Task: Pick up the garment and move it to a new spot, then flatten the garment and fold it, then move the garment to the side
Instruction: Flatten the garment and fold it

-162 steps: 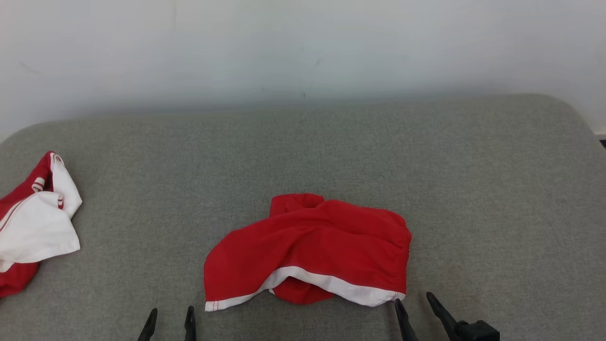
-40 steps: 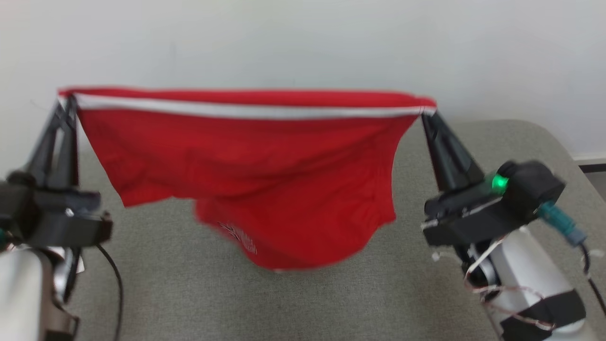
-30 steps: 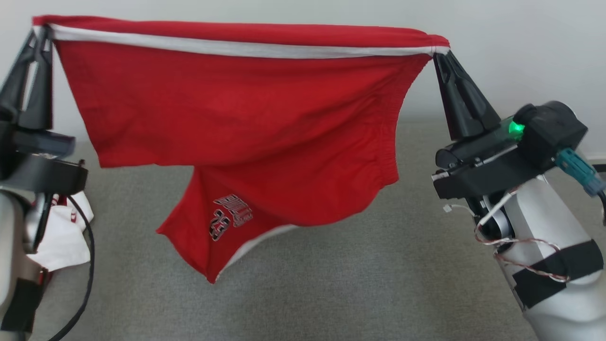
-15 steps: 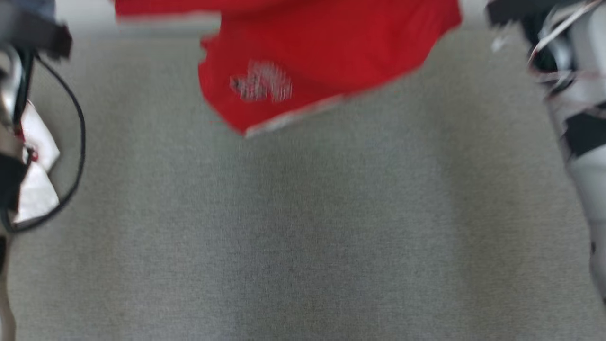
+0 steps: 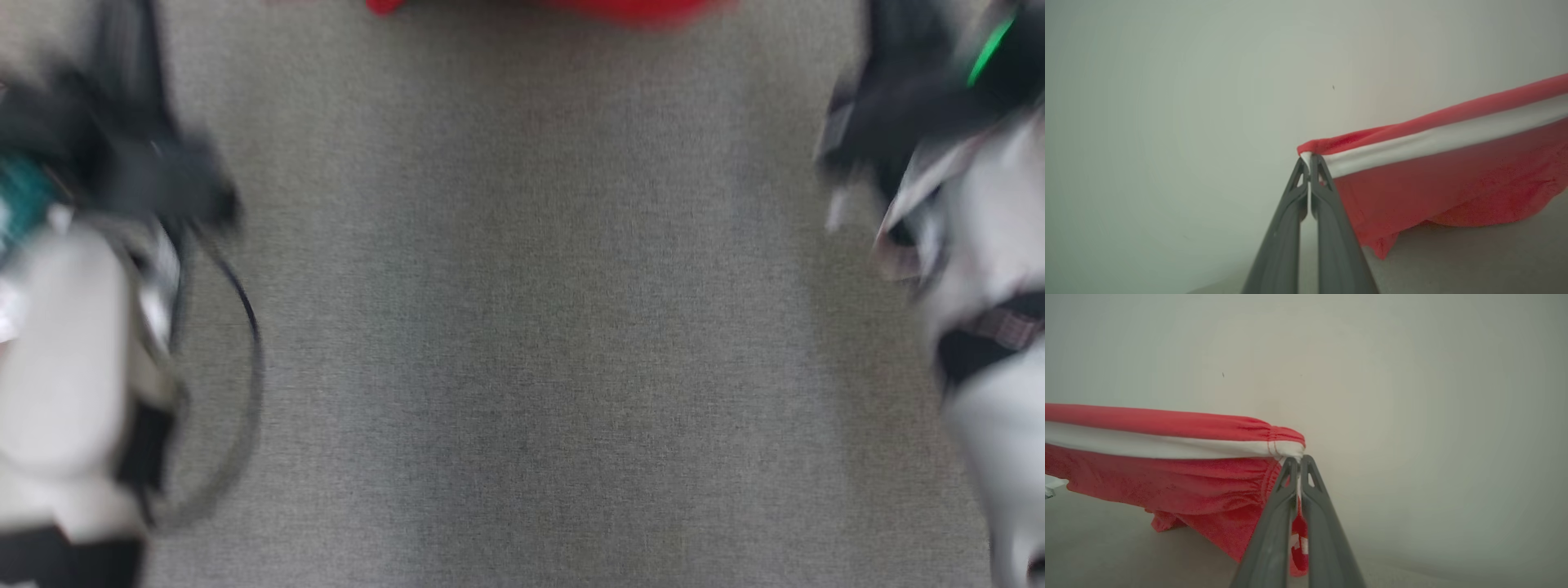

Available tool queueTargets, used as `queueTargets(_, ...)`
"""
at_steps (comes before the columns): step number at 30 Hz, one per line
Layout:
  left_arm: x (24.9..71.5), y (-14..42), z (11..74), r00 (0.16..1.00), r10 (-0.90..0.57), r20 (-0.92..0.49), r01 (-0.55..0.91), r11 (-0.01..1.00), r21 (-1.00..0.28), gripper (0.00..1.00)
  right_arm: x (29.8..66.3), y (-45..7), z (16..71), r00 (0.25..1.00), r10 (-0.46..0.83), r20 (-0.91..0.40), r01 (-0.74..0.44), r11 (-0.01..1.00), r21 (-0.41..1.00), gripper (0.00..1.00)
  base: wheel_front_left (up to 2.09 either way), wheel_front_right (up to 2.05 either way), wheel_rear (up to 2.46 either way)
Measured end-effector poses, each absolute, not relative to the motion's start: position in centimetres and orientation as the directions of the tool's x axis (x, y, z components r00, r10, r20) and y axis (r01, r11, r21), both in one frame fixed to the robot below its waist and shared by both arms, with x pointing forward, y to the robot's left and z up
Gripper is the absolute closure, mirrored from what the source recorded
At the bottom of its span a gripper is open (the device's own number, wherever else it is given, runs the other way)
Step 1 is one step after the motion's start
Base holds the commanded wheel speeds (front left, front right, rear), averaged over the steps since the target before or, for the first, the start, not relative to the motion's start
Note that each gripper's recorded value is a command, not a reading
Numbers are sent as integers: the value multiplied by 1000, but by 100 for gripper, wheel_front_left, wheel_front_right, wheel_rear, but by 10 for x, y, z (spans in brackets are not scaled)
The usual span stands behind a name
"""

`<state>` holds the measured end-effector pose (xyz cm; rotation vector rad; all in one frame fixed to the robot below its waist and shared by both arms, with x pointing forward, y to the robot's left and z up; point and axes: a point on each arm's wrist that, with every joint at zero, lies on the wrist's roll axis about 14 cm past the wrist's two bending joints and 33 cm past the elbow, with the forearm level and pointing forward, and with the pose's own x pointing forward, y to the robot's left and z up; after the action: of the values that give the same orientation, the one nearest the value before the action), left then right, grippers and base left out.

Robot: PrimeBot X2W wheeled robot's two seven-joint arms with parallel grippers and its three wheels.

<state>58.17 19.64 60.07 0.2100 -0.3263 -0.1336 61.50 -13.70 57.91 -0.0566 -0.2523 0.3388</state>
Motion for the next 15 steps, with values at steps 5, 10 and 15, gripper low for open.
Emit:
queueTargets(5,528,200,521,989,-93,117,84,993,81,100,556,-146,497,940,339,33,-338,941,-31,100,0,0,0)
queueTargets(10,468,205,463,999,-25,-48,24,999,-22,100,492,-148,459,931,355,-84,-356,934,5,100,0,0,0)
queueTargets(15,432,206,442,993,-3,-119,-5,998,-66,100,448,-153,442,928,342,-146,-340,940,42,100,0,0,0)
